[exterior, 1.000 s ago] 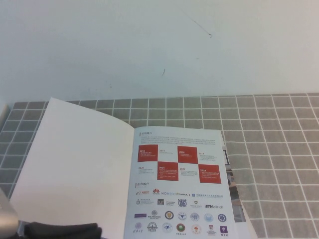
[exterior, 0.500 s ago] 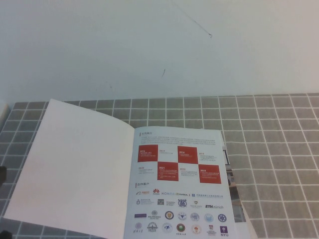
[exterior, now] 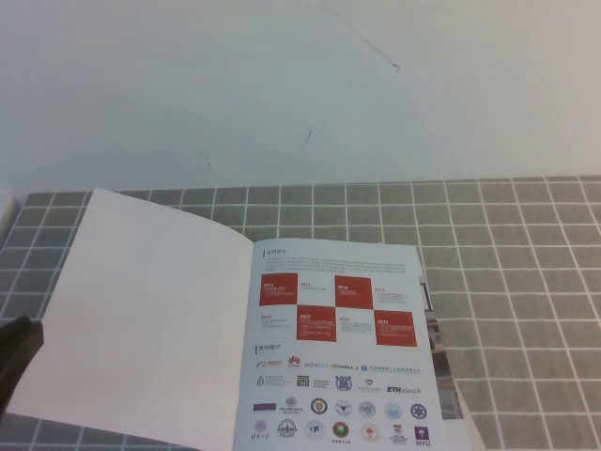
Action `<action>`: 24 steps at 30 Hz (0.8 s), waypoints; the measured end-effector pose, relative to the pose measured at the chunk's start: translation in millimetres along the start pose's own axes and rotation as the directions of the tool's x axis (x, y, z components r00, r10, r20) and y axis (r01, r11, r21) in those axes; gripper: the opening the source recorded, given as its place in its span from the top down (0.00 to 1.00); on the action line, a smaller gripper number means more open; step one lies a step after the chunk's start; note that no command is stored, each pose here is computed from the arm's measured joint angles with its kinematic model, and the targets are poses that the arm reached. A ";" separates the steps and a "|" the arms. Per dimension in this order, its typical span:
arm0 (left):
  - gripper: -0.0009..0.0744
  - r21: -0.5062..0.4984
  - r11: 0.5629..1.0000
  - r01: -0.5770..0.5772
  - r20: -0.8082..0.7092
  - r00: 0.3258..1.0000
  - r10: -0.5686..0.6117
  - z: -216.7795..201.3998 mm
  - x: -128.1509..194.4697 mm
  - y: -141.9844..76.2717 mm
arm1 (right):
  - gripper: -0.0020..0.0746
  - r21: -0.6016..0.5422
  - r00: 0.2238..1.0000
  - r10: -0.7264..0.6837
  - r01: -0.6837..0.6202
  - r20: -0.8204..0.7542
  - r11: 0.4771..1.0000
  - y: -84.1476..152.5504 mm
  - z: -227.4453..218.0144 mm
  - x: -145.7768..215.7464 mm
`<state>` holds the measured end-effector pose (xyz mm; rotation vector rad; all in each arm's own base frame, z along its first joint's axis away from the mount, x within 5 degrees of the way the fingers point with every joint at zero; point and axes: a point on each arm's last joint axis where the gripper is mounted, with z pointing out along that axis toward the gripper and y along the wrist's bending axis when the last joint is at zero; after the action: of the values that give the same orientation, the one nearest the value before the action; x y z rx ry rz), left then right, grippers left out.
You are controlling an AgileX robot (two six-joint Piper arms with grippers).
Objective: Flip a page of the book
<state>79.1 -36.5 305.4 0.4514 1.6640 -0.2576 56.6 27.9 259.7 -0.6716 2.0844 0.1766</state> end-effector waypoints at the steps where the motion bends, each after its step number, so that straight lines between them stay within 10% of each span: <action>1: 0.99 0.000 1.000 -0.001 0.003 1.000 0.001 -0.1 -0.2 0.0 | 0.98 0.000 1.000 0.000 0.000 0.000 1.000 0.0 0.0 0.0; 24: 0.99 -0.030 0.998 0.061 0.034 0.998 -0.060 -6.2 -1.8 3.7 | 0.98 0.000 1.000 0.000 0.000 0.000 1.000 0.0 0.0 0.0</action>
<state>75.3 -30.8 308.4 0.3719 1.6486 -0.2817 56.6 27.9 259.7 -0.6714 2.0846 0.1774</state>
